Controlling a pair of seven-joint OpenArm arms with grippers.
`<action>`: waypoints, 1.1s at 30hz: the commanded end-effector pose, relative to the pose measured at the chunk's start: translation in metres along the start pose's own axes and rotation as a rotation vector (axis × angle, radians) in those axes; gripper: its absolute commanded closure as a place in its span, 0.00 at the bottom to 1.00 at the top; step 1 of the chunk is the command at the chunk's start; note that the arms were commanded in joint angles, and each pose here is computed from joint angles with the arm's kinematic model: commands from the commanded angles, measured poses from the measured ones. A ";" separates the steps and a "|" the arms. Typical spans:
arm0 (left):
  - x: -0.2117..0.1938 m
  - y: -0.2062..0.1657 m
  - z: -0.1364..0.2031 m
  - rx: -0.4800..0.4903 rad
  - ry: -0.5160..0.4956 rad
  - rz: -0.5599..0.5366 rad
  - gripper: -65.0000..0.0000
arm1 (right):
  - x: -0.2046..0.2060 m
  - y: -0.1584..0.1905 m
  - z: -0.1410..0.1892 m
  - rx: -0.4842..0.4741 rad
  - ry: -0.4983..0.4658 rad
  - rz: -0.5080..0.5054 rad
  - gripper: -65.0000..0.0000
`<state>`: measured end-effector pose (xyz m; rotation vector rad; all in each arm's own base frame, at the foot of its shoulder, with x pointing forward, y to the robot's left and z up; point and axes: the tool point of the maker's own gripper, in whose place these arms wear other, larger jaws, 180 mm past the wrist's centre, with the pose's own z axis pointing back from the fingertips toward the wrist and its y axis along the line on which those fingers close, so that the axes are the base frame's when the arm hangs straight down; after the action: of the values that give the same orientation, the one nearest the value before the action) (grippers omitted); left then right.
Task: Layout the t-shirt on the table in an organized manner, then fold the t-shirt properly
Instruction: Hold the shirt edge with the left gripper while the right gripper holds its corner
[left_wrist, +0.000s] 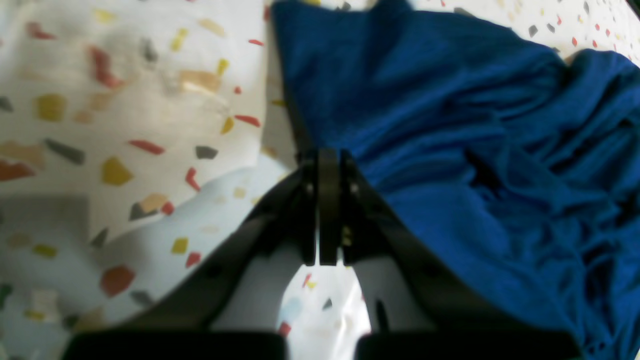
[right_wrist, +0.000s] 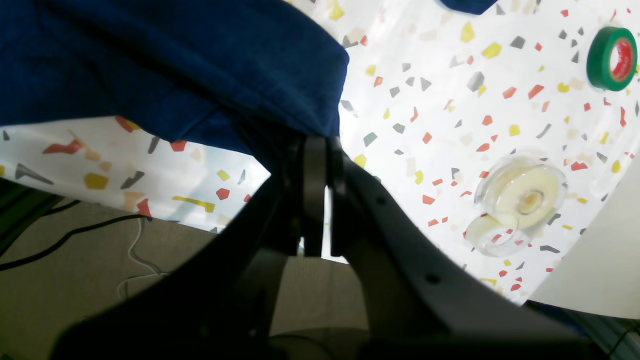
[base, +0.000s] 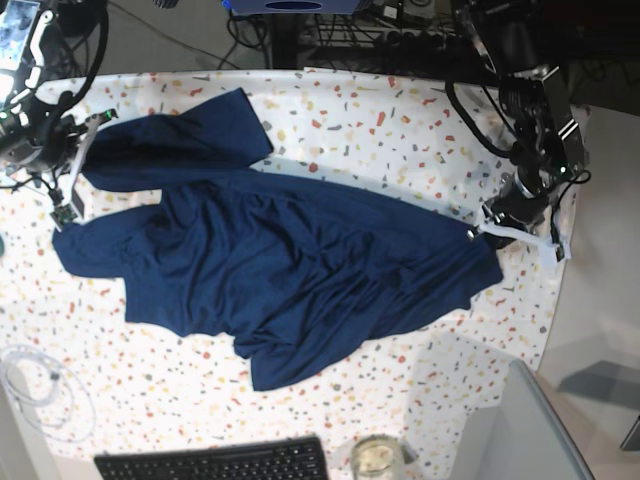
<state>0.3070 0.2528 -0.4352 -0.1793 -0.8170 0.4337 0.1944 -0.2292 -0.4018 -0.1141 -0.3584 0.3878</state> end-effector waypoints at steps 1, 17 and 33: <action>0.013 -0.001 0.005 -0.008 -0.046 -0.019 1.00 | 0.009 -0.006 0.004 -0.019 -0.032 0.010 1.00; -0.019 0.006 0.016 0.009 0.003 -0.010 1.00 | 0.009 -0.008 0.005 -0.023 -0.030 0.005 1.00; -0.003 0.009 0.062 0.030 -0.081 -0.114 0.04 | 0.016 -0.008 0.005 -0.024 -0.048 -0.002 1.00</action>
<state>0.2475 0.2559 -0.4112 -0.0920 -0.8427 0.3561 0.2034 -0.2273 -0.3979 -0.1131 -0.3807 0.3811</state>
